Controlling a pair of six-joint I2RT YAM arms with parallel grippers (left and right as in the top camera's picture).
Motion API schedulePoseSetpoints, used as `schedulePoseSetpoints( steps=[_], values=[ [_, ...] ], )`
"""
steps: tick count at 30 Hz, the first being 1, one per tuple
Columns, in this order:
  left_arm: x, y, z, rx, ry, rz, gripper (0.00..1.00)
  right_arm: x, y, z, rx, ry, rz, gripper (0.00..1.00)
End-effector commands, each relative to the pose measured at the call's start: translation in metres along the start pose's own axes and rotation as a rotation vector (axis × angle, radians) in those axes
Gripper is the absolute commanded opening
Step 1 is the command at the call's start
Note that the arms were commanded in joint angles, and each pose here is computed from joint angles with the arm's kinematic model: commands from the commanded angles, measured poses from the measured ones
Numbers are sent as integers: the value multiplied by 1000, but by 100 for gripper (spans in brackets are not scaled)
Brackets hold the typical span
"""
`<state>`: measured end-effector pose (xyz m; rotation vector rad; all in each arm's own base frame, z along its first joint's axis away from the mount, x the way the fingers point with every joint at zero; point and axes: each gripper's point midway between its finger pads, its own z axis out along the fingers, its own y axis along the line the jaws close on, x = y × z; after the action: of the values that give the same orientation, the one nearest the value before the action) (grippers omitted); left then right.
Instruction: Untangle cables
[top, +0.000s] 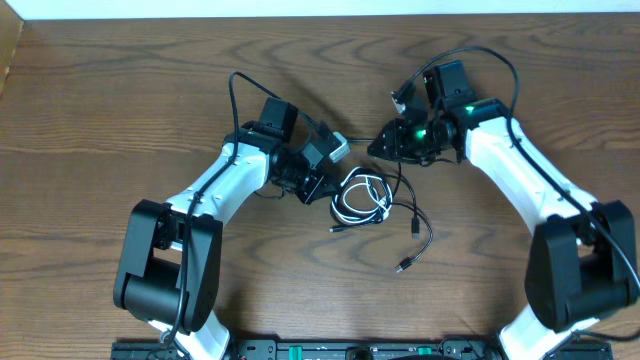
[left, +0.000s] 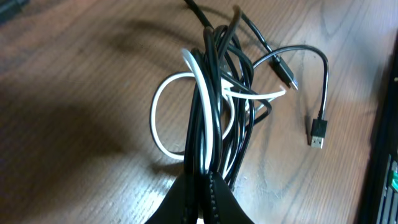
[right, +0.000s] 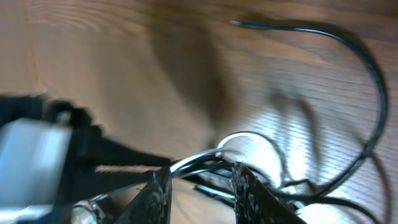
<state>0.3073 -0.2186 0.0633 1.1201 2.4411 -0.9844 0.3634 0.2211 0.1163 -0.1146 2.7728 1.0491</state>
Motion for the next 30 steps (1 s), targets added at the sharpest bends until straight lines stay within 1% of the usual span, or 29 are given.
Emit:
schedulePoseSetpoints(
  steps=[1, 5, 11, 16, 18, 20, 22, 24, 30],
  values=[
    [-5, -1, -1, -9, -17, -37, 8, 10, 17, 5, -25, 26, -10, 28],
    [-10, 2, -1, -17, -38, -77, 8, 19, 20, 19, -6, 60, 28, 28],
    [-12, 3, -1, -19, -45, -98, 7, 25, 7, 41, 136, 49, 68, 28],
    [-12, 3, -1, -19, -45, -97, 8, 29, 5, 46, 192, 36, 109, 37],
    [-12, 3, -1, -19, -45, -97, 8, 31, 5, 47, 201, 36, 143, 38],
    [-12, 3, -1, -19, -45, -97, 7, 33, 5, 49, 218, 27, 174, 42],
    [-12, 3, -1, -19, -45, -97, 8, 34, 3, 52, 240, 14, 198, 42],
    [-12, 3, -1, -19, -45, -97, 7, 35, 3, 55, 244, 7, 203, 41],
    [-12, 3, -1, -19, -45, -97, 7, 34, 6, 64, 223, -24, 187, 28]
  ],
)
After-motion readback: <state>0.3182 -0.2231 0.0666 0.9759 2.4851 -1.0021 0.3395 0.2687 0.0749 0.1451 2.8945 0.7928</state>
